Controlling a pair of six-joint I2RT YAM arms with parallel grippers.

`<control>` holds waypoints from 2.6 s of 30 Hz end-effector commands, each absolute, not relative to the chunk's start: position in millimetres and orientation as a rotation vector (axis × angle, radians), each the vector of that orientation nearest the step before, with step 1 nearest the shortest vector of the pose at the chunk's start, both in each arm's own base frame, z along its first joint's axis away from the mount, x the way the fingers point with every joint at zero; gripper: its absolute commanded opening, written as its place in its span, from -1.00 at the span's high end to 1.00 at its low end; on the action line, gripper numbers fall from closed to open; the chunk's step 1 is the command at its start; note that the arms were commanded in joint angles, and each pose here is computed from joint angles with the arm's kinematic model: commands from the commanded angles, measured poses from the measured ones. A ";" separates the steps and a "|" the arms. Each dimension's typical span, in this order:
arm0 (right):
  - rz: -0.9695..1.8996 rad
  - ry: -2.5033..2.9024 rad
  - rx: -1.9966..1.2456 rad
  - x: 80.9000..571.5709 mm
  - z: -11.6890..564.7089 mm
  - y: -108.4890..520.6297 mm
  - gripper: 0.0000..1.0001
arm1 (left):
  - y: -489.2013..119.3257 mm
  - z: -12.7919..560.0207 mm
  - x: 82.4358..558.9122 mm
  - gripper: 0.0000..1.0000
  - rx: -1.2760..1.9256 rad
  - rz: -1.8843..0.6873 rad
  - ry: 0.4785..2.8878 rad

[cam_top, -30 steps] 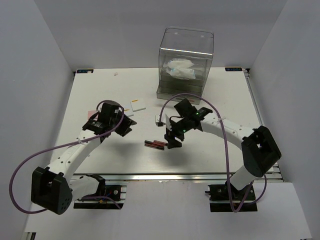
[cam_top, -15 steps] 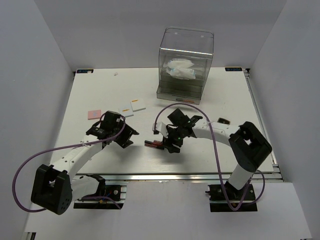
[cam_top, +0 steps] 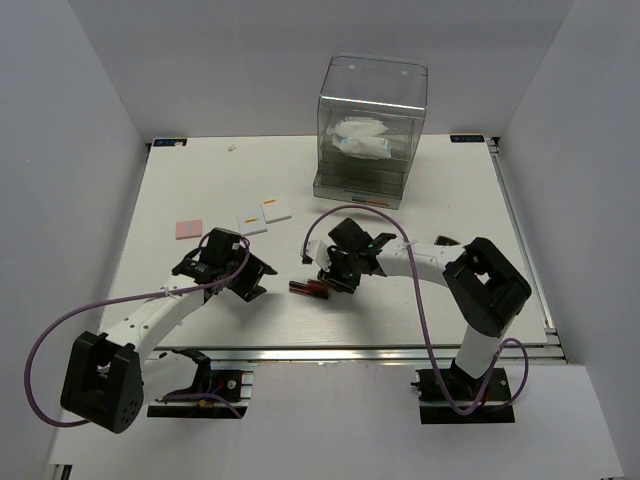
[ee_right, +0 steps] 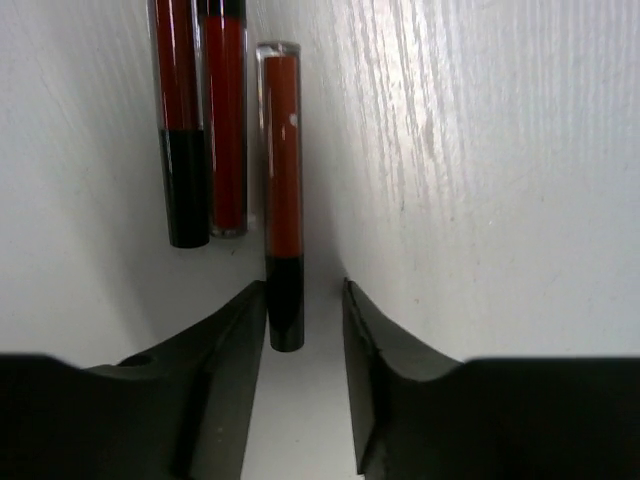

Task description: Organize the makeup

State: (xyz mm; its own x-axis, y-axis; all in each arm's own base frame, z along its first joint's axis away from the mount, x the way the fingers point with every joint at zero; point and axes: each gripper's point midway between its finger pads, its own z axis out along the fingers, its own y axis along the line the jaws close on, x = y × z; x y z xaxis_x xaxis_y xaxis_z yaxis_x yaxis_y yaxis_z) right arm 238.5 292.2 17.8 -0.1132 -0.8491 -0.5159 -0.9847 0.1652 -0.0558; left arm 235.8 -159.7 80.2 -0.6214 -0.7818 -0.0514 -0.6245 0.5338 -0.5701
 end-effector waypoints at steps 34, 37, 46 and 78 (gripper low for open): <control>0.085 1.764 -1.326 466.6 175.9 235.7 1.00 | -169.1 73.9 262.3 -0.16 -1.028 -0.646 2.589; 0.017 1.765 -1.312 489.0 175.3 227.9 1.00 | -169.2 74.1 263.2 -0.16 -1.029 -0.646 2.587; 0.048 1.788 -1.332 492.4 182.9 226.0 -0.14 | -167.1 76.6 265.7 -0.17 -1.028 -0.634 2.575; 0.575 1.964 -1.606 233.3 61.6 372.7 -0.12 | -158.4 78.6 235.6 0.25 -1.077 -0.780 2.437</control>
